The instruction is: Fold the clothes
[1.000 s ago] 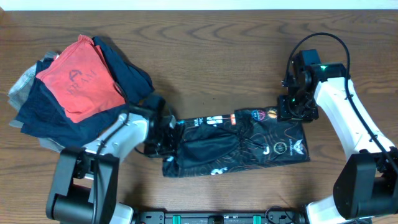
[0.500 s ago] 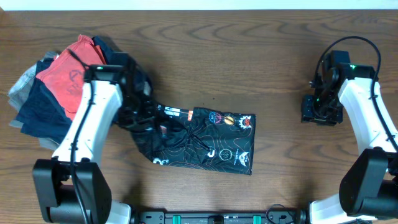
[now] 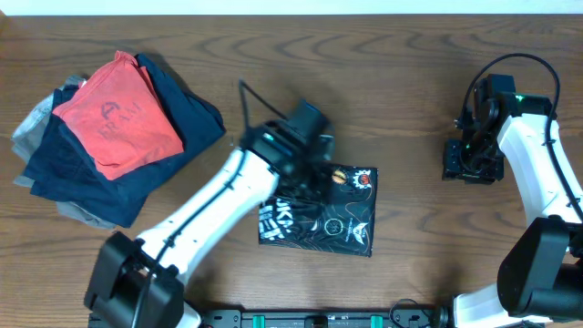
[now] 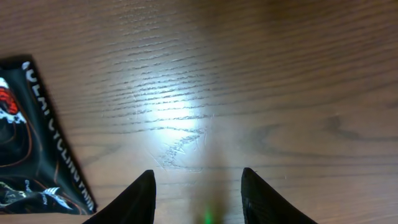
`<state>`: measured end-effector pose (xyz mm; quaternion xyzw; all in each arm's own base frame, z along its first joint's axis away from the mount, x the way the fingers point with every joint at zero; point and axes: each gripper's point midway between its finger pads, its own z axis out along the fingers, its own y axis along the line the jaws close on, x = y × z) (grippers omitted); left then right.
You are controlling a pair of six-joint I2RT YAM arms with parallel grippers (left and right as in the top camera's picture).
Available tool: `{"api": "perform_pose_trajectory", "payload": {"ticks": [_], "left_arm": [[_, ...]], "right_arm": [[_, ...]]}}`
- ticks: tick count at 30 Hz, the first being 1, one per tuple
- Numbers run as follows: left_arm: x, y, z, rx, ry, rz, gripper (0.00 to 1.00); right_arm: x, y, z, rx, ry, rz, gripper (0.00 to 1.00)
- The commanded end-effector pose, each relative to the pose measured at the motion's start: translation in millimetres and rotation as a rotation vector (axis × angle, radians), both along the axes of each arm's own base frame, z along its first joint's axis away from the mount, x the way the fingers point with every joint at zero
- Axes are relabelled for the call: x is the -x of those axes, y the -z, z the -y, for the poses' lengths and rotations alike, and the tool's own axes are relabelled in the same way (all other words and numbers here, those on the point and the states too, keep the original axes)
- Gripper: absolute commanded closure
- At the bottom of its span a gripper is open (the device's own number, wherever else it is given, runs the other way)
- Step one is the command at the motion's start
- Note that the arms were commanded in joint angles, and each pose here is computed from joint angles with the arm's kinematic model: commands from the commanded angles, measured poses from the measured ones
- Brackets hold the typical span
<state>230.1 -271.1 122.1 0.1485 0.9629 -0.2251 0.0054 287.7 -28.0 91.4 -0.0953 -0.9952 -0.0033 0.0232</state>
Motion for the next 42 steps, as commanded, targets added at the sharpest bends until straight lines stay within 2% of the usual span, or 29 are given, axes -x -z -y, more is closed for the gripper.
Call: {"api": "perform_pose_trajectory", "payload": {"ticks": [1,8,15,20,22,24,28,34,42], "left_arm": [[-2.9,5.6,11.8,-0.047,-0.020,0.056,0.91],[-0.5,10.9,43.9,0.004,0.029,0.099,0.91],[-2.7,10.2,48.0,0.019,0.055,0.121,0.94],[-10.4,-8.3,40.8,0.049,0.031,0.158,0.94],[-12.9,-13.6,37.4,0.056,0.020,0.168,0.94],[-13.9,-15.9,35.1,0.057,0.014,0.170,0.94],[-12.1,-16.2,31.6,0.048,0.012,0.162,0.94],[-8.1,-16.7,28.0,0.037,0.015,0.151,0.94],[-4.6,-45.4,29.8,0.105,0.020,0.205,0.94]], "right_arm": [[-3.2,-5.0,2.7,0.007,-0.013,0.017,0.57],[-3.0,-5.0,-0.4,-0.010,-0.012,0.017,0.57],[2.9,-4.9,-4.9,-0.034,-0.036,-0.005,0.58],[11.1,-3.4,-55.7,-0.312,-0.185,0.003,0.72],[17.8,5.6,-70.9,-0.363,-0.214,-0.009,0.82],[23.5,15.8,-81.4,-0.385,-0.236,-0.017,0.86],[35.8,37.6,-112.8,-0.456,-0.293,-0.018,0.86],[45.7,68.1,-139.0,-0.444,-0.303,-0.005,0.85],[56.1,92.4,-144.9,-0.388,-0.288,-0.001,0.86]]}}
